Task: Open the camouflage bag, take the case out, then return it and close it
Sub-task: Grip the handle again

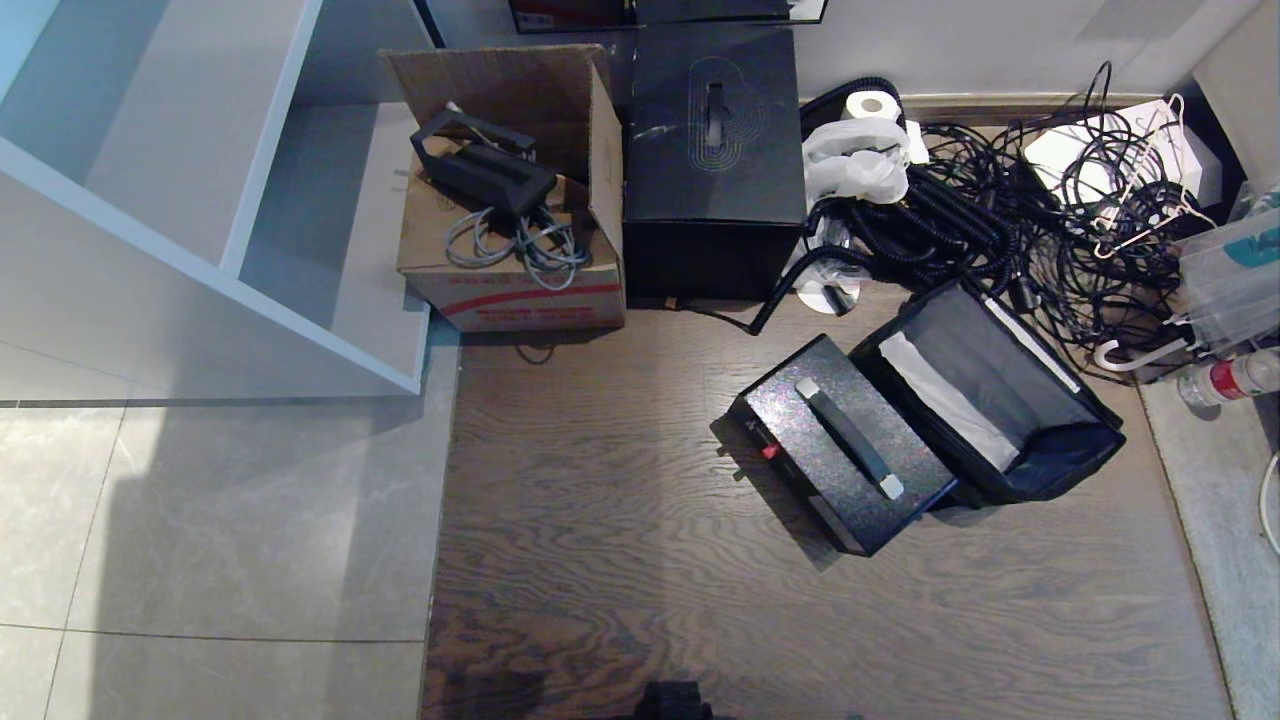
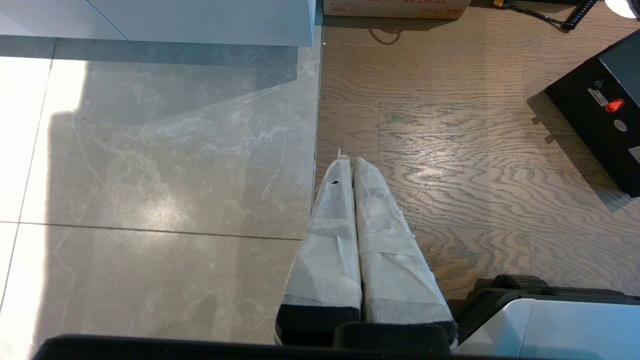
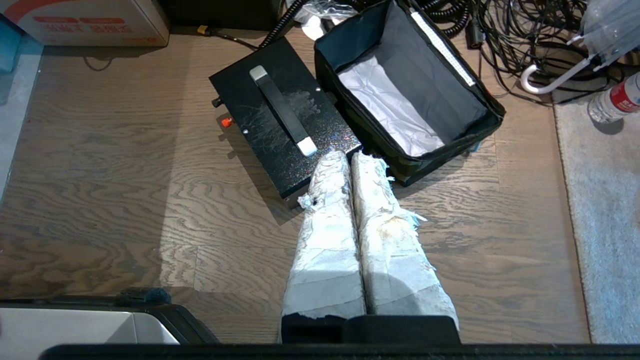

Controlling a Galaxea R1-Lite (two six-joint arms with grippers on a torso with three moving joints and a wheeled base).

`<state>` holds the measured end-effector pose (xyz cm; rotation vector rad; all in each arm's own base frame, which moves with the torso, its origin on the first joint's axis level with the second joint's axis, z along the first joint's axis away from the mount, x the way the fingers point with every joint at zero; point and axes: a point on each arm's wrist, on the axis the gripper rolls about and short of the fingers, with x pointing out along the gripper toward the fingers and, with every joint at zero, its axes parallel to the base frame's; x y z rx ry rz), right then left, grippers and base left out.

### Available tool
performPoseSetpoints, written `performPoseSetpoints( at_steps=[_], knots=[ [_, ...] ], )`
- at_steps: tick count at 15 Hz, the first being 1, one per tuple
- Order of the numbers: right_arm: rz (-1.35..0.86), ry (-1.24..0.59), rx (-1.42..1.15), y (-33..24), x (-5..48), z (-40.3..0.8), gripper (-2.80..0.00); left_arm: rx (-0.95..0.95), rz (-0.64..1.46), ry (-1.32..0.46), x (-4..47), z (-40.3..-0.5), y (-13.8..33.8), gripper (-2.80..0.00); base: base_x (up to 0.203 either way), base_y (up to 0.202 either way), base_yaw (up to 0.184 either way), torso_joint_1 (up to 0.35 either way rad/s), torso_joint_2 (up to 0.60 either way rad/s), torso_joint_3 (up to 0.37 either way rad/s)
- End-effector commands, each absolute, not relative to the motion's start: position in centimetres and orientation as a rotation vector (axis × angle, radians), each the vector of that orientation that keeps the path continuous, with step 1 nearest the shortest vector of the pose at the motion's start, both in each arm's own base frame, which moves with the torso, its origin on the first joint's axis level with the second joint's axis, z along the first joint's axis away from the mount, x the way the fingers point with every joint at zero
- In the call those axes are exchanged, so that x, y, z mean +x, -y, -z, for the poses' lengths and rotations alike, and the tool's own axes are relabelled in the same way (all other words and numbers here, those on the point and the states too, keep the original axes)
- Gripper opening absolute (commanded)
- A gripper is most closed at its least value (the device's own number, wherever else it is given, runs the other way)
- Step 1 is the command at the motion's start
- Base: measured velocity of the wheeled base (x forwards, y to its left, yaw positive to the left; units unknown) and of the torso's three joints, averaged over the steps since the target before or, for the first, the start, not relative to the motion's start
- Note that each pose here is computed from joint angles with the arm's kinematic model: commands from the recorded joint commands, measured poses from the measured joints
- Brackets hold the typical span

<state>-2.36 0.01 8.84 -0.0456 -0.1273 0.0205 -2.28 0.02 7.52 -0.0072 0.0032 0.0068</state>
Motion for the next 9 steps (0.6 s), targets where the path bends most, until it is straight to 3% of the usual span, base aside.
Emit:
performPoseSetpoints(
  at_steps=[1, 9],
  knots=[
    [-0.023, 0.086, -0.046, -0.02, -2.02, -7.74, -2.80, -0.008, -0.008, -0.003, -2.28, -7.52, -0.02, -2.80, 0.000, 0.000, 0.000, 0.000, 0.00, 0.000],
    [-0.023, 0.086, -0.046, -0.02, -2.02, -7.74, -2.80, -0.008, -0.008, -0.003, -2.28, -7.52, -0.02, -2.80, 0.000, 0.000, 0.000, 0.000, 0.00, 0.000]
  ],
)
